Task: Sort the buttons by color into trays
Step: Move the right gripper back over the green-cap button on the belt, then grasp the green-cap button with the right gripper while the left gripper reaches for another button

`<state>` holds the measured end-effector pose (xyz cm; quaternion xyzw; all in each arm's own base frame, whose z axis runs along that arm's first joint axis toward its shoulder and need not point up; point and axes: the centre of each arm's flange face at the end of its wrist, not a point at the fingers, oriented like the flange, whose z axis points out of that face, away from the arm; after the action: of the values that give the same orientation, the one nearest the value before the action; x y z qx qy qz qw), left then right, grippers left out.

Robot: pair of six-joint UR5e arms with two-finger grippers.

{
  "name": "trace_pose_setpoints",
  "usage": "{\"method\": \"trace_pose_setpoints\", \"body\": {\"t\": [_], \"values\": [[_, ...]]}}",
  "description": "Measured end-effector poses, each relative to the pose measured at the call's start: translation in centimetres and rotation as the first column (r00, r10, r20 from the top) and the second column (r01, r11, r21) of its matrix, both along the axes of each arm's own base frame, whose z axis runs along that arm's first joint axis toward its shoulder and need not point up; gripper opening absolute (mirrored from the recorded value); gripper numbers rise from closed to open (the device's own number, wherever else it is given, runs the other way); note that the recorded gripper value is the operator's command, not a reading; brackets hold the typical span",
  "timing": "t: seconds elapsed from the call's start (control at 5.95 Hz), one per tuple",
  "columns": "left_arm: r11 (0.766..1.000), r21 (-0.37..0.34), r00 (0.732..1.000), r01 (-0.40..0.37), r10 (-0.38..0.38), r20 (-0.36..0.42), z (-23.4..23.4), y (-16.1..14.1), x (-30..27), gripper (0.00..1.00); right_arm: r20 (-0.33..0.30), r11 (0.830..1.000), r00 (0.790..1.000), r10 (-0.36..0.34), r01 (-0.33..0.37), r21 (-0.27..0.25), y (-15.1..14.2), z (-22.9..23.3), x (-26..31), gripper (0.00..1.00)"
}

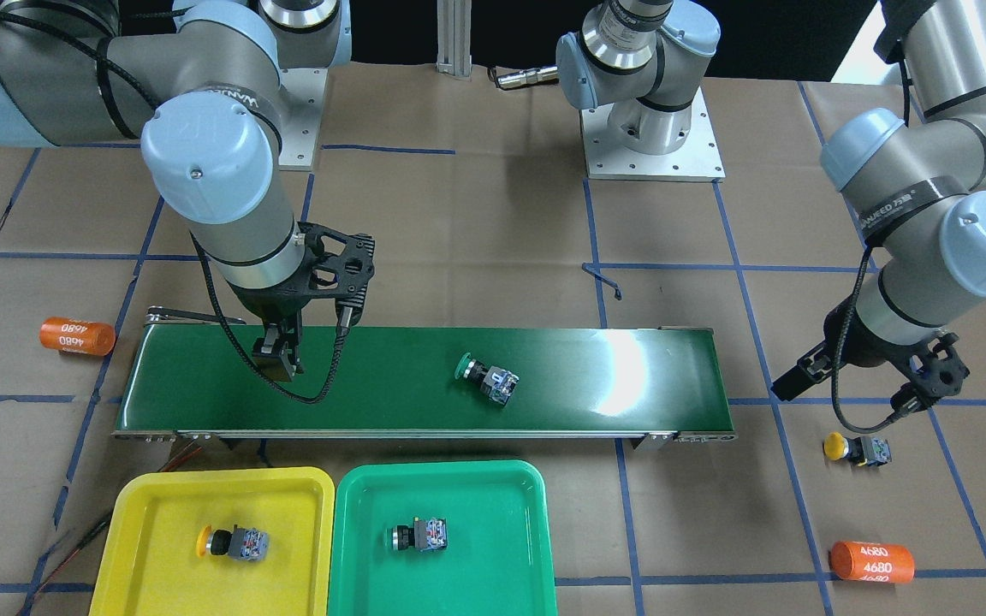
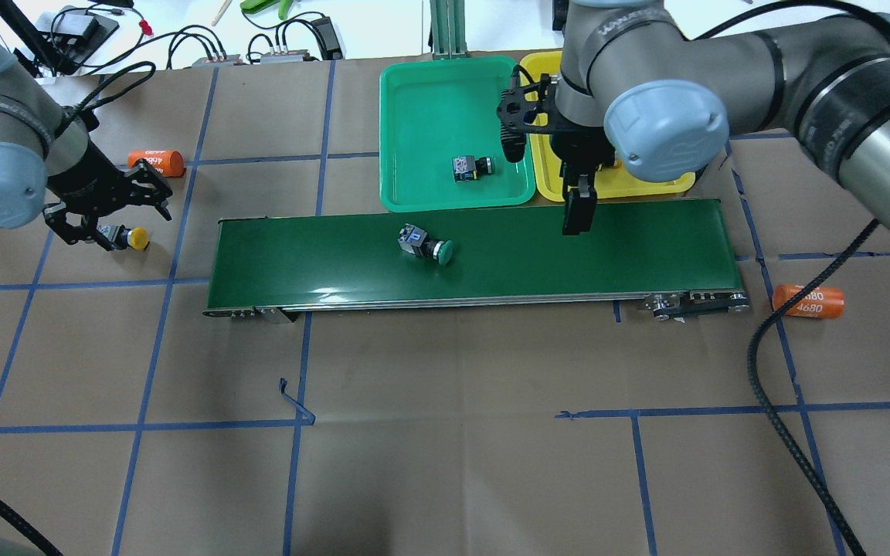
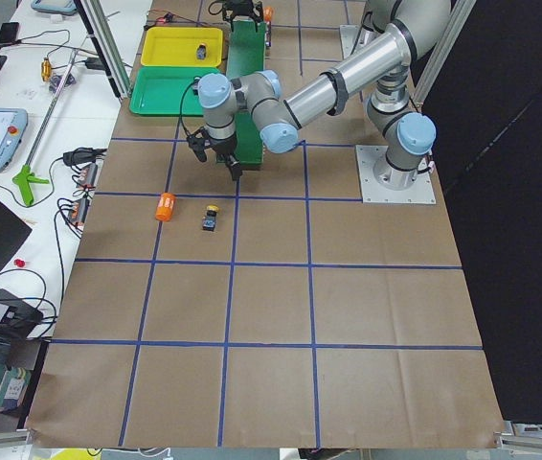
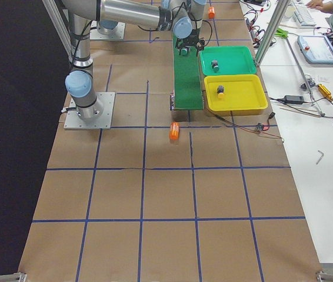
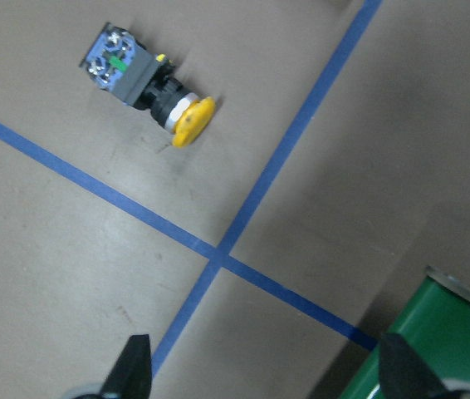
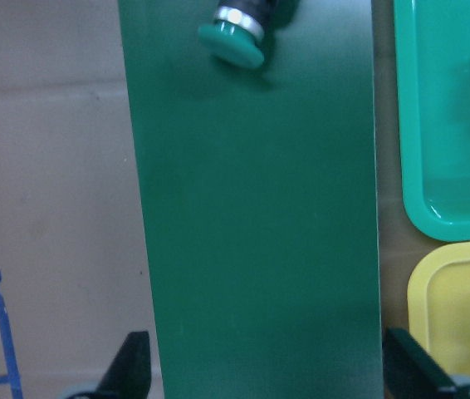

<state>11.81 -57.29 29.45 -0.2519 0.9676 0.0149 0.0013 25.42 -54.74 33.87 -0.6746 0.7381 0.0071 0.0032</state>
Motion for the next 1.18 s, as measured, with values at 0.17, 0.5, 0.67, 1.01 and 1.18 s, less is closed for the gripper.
{"method": "trace_pose_setpoints", "body": {"t": [0.17,0.5,0.67,1.01,1.18], "values": [[0.998,0.001,0.998,0.058,-0.058,-0.005,-0.2,0.2,1.5,0.94,0.009,0.998,0.999,-0.047,0.047,-0.032,0.8,-1.4,1.4,1.00],[0.974,-0.010,0.974,0.227,-0.227,-0.005,-0.1,-1.2,3.1,0.94,0.047,0.995,0.995,-0.086,0.088,-0.043,1.6,-3.9,4.0,1.00],[0.962,-0.017,0.962,0.272,-0.272,-0.002,0.0,-2.7,4.0,0.94,0.060,0.994,0.993,-0.099,0.102,-0.051,1.6,-5.4,5.6,1.00],[0.864,-0.014,0.864,0.503,-0.503,-0.009,-0.9,-4.2,5.1,0.94,0.058,0.996,0.996,-0.066,0.069,-0.057,1.2,-7.1,6.0,1.00],[0.751,-0.012,0.751,0.660,-0.660,-0.025,-2.1,-4.3,5.8,0.94,0.049,0.997,0.998,-0.046,0.049,-0.056,0.6,-7.6,4.0,1.00]]}}
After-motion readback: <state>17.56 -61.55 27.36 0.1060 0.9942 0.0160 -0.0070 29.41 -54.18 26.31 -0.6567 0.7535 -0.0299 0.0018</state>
